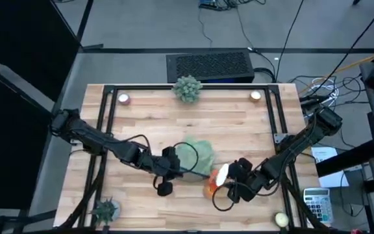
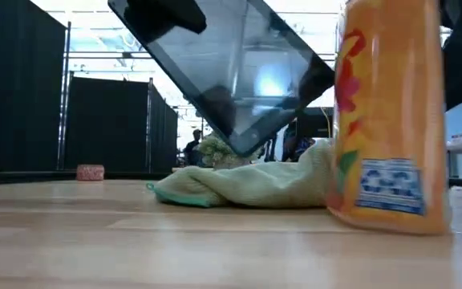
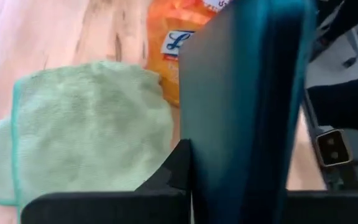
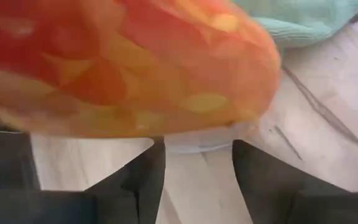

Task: Apply microfiber cloth
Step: Spray the cellphone using the spray bottle

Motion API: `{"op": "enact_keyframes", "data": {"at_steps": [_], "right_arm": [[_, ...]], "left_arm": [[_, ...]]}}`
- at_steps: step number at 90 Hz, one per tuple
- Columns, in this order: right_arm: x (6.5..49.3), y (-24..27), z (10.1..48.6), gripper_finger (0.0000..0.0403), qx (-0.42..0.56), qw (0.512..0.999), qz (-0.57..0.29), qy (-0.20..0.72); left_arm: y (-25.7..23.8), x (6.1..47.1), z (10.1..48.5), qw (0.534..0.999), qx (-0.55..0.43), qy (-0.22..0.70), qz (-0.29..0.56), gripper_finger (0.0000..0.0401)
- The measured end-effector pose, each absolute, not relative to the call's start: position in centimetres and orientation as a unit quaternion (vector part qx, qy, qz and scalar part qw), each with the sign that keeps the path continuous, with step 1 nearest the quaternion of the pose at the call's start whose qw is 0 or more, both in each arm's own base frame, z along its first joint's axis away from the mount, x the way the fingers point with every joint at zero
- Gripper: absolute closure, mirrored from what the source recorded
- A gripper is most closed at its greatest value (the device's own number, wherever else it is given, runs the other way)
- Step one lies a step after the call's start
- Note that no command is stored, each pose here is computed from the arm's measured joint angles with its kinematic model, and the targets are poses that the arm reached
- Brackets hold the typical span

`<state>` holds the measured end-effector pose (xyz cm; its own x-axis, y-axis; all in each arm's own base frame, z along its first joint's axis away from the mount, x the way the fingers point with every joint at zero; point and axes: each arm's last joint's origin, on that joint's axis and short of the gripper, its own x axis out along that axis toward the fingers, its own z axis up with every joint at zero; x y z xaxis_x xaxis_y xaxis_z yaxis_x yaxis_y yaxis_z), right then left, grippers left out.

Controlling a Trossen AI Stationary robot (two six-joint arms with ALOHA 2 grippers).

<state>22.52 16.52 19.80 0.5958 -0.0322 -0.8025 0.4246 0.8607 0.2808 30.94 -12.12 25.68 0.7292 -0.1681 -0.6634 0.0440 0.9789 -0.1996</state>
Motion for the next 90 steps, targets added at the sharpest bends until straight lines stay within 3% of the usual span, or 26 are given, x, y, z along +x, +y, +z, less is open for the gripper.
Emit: {"op": "enact_keyframes", "data": {"at_steps": [30, 48, 67, 78, 90], "right_arm": [[22.3, 15.6, 20.5, 0.0234, 0.222, 0.857, -0.118, 0.449], [19.3, 16.1, 23.9, 0.0234, 0.293, 0.844, -0.065, 0.445], [17.0, 17.2, 24.2, 0.0231, 0.27, 0.854, -0.066, 0.439], [16.9, 17.2, 23.4, 0.0204, 0.25, 0.861, -0.112, 0.428], [16.7, 17.2, 23.0, 0.0146, 0.245, 0.857, -0.134, 0.432]], "left_arm": [[-12.5, 30.7, 25.8, 0.925, -0.091, 0.363, -0.069, 0.0393], [-12.0, 29.6, 27.4, 0.929, -0.088, 0.354, -0.065, 0.0393], [-11.3, 28.3, 29.7, 0.943, -0.082, 0.315, -0.065, 0.0393], [-11.1, 28.0, 30.1, 0.946, -0.074, 0.309, -0.059, 0.0393], [-10.9, 28.0, 30.1, 0.947, -0.075, 0.307, -0.056, 0.0393]]}}
